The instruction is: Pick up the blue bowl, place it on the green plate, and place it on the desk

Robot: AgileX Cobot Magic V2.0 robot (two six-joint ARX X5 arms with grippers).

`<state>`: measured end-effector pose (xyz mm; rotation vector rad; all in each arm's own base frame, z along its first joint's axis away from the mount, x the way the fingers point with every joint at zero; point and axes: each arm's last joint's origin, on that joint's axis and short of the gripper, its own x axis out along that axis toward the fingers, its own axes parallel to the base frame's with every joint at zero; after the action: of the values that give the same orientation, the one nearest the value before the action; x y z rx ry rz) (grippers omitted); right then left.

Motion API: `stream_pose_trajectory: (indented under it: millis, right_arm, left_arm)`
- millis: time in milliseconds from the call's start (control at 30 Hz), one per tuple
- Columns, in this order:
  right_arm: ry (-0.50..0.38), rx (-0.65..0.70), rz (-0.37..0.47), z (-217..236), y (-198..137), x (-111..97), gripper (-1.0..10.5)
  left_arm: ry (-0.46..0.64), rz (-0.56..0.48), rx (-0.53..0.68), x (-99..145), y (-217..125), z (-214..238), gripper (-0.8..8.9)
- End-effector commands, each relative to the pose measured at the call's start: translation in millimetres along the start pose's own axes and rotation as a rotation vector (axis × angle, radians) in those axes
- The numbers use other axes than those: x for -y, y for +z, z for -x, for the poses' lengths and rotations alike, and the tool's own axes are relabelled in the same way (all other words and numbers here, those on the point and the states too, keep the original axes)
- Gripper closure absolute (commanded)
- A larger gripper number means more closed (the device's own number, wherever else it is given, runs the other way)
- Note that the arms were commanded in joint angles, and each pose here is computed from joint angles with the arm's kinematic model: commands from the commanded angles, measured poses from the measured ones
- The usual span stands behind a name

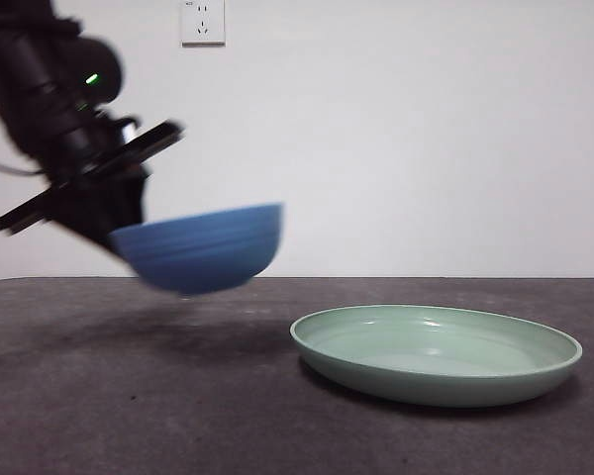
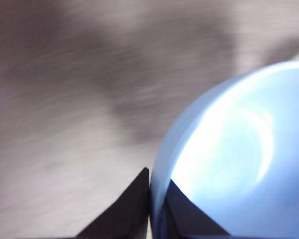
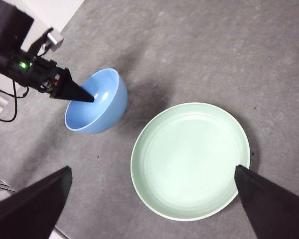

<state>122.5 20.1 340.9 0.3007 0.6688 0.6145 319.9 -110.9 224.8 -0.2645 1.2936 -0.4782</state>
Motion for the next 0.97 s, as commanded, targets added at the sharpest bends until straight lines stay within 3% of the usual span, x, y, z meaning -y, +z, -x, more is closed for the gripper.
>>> stream_pose_trajectory:
  millis: [33,233,533,733,967]
  right_arm:
    - [0.001,0.015,0.025,2,4,-2,4.3]
    - [0.0,0.014,0.025,2,4,-2,4.3]
    - [0.001,0.015,0.025,2,4,-2,4.3]
    - [0.001,0.014,0.025,2,4,-2,4.3]
    - [0.001,0.014,0.025,2,4,-2,4.3]
  left_arm:
    - [0.019,-0.061,0.02,28,9,-1,8.04]
    - [0.005,-0.211,0.044,88,17,-9,8.05]
    - [-0.016,-0.344,-0.065,161,30,-59,8.04]
    - [0.063,-0.385,-0.162,182,37,-98,8.05]
    - [0.093,-0.398,-0.234,176,32,-117,8.05]
